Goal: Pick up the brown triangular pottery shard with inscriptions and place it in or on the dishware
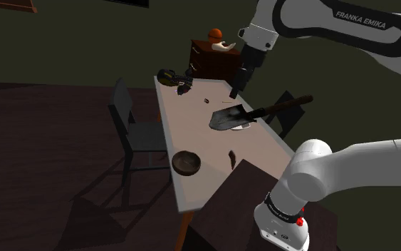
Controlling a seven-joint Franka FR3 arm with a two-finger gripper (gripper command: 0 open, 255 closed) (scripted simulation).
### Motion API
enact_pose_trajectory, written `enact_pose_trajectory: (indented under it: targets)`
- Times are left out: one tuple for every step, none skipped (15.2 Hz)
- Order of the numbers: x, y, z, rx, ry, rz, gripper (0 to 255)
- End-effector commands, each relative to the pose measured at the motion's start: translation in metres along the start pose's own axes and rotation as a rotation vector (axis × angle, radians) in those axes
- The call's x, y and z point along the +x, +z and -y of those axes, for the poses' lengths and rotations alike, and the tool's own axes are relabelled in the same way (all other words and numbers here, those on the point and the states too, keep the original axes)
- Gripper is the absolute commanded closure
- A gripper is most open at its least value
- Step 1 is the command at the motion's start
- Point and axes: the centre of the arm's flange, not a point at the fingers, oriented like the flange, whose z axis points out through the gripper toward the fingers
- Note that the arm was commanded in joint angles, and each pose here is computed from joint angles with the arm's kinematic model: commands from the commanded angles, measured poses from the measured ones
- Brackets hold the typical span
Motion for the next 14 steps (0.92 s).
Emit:
enact_pose_trajectory:
  targets:
    - [0.0,0.0,0.0,0.0,0.0,0.0,0]
    - [0.003,0.011,-0.007,-0.001,0.019,0.004,0]
    - [0.005,0.022,-0.014,-0.002,0.039,0.008,0]
    - [0.007,0.033,-0.02,-0.003,0.058,0.012,0]
    - [0.009,0.044,-0.027,-0.004,0.077,0.016,0]
    - [0.011,0.055,-0.034,-0.005,0.097,0.02,0]
    - [0.013,0.067,-0.041,-0.006,0.116,0.024,0]
    - [0.015,0.078,-0.048,-0.007,0.136,0.028,0]
    - [0.016,0.089,-0.055,-0.008,0.155,0.032,0]
    - [0.017,0.1,-0.063,-0.009,0.174,0.036,0]
    - [0.018,0.111,-0.07,-0.01,0.194,0.04,0]
    - [0.019,0.122,-0.077,-0.011,0.213,0.044,0]
    - [0.019,0.133,-0.084,-0.012,0.232,0.048,0]
    - [0.02,0.144,-0.091,-0.013,0.252,0.052,0]
